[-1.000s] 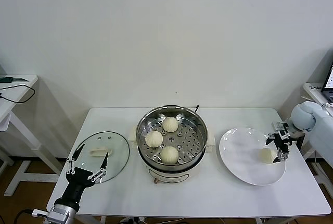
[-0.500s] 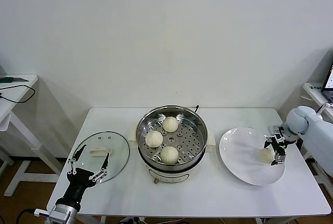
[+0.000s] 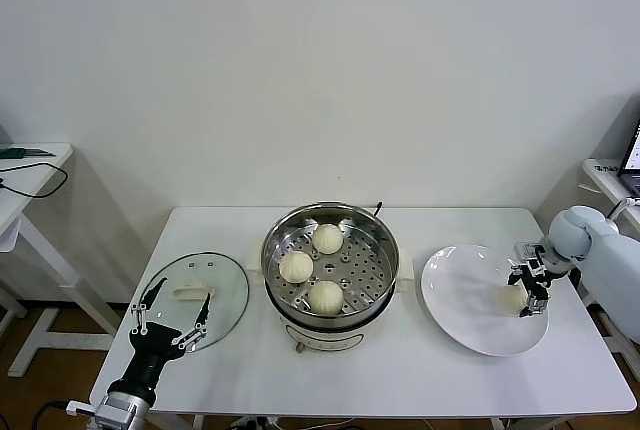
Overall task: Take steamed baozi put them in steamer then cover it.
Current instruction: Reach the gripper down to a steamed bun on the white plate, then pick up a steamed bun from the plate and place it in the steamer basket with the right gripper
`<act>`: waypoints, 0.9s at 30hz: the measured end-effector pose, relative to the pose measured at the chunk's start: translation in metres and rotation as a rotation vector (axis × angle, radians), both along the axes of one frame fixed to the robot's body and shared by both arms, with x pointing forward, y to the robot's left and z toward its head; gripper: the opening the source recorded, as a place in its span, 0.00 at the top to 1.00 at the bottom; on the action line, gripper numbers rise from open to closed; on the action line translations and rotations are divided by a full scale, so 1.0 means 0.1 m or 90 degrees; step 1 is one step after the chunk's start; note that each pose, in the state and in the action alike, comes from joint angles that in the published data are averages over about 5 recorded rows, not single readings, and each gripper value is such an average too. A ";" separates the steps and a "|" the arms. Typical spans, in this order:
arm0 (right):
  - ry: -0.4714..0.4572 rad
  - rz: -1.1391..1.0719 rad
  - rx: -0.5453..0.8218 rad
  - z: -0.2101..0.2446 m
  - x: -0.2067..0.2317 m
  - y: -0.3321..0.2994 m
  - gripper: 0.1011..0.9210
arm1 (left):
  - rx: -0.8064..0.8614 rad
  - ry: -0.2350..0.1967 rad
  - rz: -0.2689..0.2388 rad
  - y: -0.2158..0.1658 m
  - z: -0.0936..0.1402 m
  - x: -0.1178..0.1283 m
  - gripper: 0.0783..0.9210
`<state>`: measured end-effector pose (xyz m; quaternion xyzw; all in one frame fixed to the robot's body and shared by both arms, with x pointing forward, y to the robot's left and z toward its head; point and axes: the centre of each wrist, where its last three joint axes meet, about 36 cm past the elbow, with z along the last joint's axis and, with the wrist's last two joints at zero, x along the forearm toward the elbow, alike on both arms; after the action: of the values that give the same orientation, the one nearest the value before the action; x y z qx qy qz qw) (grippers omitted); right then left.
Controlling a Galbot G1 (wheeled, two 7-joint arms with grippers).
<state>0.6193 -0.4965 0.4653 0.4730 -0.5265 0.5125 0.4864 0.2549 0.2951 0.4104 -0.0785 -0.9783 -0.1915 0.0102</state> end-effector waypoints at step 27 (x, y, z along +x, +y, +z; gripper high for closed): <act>-0.038 0.029 0.044 1.25 -0.14 0.30 0.24 | -0.003 -0.017 -0.015 -0.10 0.09 0.01 0.12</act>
<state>0.6056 -0.4667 0.5902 0.4858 -0.5474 0.5185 0.4421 0.2559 0.2854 0.4197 -0.0872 -0.9779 -0.1900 -0.0053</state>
